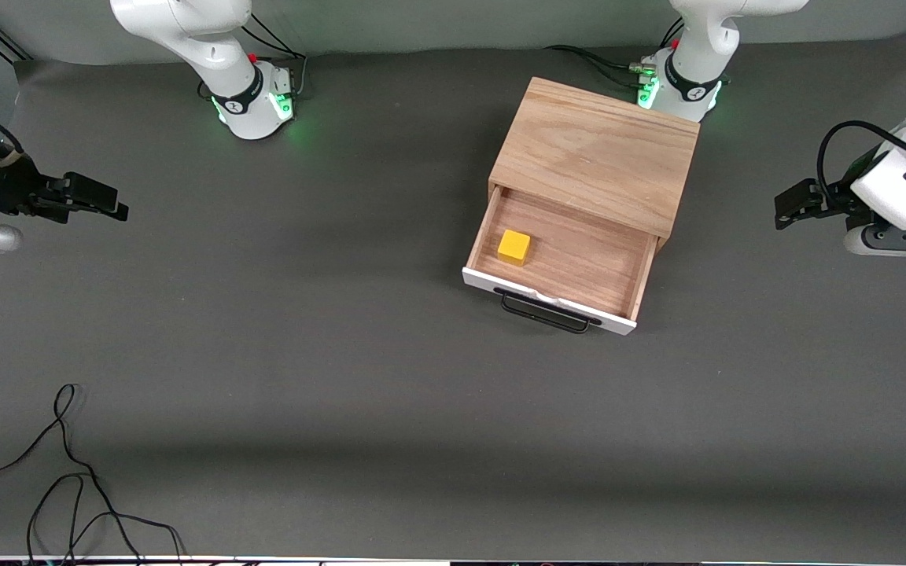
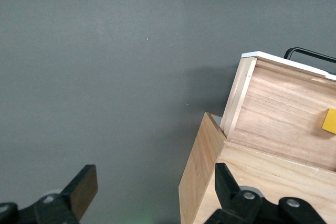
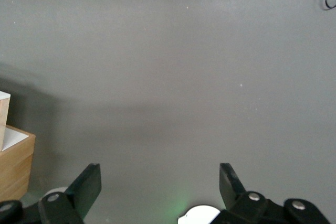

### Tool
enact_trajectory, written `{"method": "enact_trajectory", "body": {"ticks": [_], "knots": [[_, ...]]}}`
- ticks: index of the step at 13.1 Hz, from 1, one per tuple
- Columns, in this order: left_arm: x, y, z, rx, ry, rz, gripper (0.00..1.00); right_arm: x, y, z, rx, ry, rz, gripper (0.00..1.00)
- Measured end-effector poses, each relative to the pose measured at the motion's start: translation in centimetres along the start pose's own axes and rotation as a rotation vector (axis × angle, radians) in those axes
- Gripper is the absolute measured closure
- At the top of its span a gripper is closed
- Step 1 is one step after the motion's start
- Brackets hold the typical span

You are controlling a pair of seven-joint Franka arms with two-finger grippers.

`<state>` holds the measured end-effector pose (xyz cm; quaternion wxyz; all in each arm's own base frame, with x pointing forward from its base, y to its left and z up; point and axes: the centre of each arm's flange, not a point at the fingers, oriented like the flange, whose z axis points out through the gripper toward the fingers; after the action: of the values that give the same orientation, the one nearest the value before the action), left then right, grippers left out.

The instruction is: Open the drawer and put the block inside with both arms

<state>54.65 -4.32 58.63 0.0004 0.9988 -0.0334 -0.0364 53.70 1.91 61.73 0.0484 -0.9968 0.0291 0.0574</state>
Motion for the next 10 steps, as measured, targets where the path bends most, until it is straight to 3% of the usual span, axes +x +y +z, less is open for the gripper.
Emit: {"method": "enact_trajectory", "body": {"ticks": [5, 10], "knots": [[-0.1, -0.1, -0.3, 0.001, 0.005, 0.012, 0.0, -0.9, 0.9, -2.0, -0.025, 0.081, 0.01, 0.0], [-0.1, -0.3, -0.3, 0.015, 0.005, 0.013, 0.0, -1.1, 1.4, -2.7, -0.023, 0.096, 0.02, 0.0]]}}
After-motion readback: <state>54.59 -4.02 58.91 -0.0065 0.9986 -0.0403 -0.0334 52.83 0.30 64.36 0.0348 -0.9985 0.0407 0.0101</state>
